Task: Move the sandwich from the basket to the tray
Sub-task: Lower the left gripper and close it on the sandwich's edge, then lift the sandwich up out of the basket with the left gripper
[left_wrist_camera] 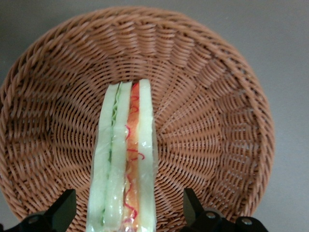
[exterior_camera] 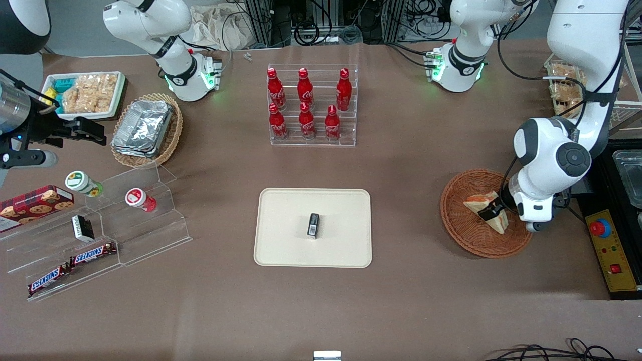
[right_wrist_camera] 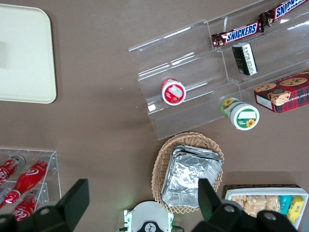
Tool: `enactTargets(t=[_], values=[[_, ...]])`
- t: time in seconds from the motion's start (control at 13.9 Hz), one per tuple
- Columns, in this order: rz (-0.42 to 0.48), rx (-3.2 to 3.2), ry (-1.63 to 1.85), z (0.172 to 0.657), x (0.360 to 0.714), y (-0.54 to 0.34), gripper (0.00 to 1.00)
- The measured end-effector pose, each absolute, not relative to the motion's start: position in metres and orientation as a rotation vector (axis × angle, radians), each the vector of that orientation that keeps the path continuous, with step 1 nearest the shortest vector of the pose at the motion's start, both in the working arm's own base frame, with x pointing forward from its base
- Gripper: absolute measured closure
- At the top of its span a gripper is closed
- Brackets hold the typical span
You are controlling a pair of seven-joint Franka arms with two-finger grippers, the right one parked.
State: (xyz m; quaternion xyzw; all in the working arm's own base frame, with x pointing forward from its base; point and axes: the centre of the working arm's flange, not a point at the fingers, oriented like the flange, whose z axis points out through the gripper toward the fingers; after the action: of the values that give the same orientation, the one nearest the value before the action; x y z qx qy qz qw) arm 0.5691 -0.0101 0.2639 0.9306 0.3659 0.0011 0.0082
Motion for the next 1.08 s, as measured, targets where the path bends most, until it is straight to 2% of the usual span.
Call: enactTargets(t=[0.14, 0.22, 0.51, 0.65, 0.87, 1.01, 1.08], values=[[-0.002, 2.889, 1.186, 0.257, 0.568, -0.01, 0.01], [-0.004, 2.874, 1.218, 0.252, 0.569, -0.011, 0.06], [0.003, 2.845, 1.271, 0.248, 0.571, -0.011, 0.51], [0.027, 2.838, 1.27, 0.256, 0.577, -0.01, 0.63], [-0.009, 2.856, 1.276, 0.296, 0.599, -0.011, 0.7], [-0.044, 2.873, 1.28, 0.351, 0.621, -0.013, 0.81], [-0.051, 2.877, 1.282, 0.382, 0.63, -0.013, 0.81]])
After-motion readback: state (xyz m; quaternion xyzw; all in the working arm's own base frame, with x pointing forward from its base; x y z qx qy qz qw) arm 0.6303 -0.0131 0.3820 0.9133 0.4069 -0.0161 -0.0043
